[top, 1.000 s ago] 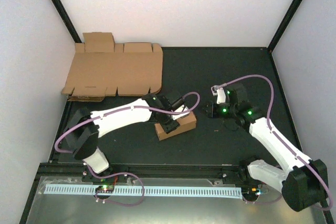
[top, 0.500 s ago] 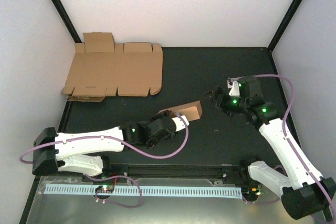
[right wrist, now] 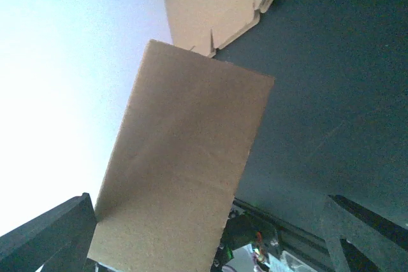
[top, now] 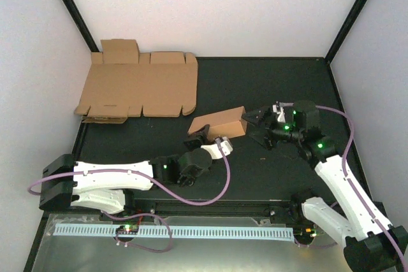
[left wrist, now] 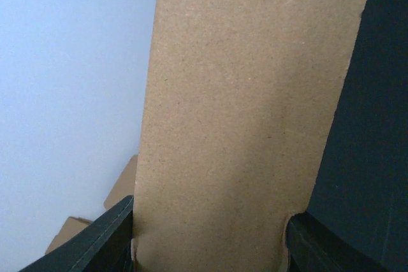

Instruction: Fold the paper box

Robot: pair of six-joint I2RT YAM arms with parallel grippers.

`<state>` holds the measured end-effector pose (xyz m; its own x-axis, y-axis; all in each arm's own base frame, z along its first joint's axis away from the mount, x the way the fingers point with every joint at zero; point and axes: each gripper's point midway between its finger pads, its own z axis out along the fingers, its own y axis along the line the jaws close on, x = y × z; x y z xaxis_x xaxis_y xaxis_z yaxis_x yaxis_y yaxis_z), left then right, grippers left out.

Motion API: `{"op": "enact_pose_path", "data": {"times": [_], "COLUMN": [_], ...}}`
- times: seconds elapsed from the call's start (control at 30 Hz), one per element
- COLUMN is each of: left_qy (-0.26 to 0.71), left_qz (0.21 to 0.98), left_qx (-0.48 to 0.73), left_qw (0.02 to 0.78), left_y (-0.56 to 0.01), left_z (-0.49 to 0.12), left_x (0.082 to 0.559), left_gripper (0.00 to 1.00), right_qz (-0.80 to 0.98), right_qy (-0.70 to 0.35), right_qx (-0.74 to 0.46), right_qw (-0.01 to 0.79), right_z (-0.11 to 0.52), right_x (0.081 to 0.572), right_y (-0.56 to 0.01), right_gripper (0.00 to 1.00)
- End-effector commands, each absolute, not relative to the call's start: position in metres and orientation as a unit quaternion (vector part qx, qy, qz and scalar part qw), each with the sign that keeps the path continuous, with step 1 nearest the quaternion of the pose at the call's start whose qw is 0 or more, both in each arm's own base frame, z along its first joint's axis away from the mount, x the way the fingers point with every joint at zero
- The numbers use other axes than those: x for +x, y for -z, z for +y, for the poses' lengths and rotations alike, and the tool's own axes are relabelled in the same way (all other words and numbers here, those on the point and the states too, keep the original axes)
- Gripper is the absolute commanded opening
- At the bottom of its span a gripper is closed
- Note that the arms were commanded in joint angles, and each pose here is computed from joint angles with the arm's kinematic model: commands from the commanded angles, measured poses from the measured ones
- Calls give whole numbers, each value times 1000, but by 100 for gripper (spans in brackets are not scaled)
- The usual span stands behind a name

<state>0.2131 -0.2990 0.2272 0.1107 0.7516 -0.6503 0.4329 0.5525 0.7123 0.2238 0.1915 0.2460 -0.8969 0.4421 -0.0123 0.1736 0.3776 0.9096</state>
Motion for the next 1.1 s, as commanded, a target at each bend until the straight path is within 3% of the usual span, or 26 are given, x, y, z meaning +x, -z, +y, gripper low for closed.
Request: {"op": "enact_pose_path", "data": {"times": [0.0, 0.17, 0.4, 0.63, 0.77, 0.9, 1.0, 1.07], "left_qy": [-128, -116, -112, -107, -108, -107, -78, -53], "left_qz": [642, 638, 634, 630, 626, 629, 636, 645], "left_qx": [436, 439, 445, 441, 444, 450, 468, 472], "left_qw": [617, 622, 622, 630, 631, 625, 608, 599], "left_y": [-245, -246, -243, -247, -245, -239, -229, -225], "left_z": [-306, -306, -306, -305, -306, -308, -311, -309], "left_x": [212, 207, 203, 201, 200, 199, 192, 186], "left_gripper": [50, 50, 49, 51, 52, 67, 91, 98], "right_qz": [780, 772, 765, 772, 774, 775, 768, 763], "right_qy": [-582, -593, -599, -591, -590, -589, -596, -602], "right_qx": [189, 199, 198, 205, 203, 204, 204, 201], "right_qw": [133, 118, 130, 113, 107, 106, 115, 123], "right_z": [197, 200, 200, 201, 203, 203, 203, 203], "right_x": [224, 225, 230, 230, 229, 230, 233, 236], "right_y": [-270, -266, -279, -269, -267, -266, -269, -271], "right_gripper": [100, 92, 94, 74, 67, 59, 57, 55]}}
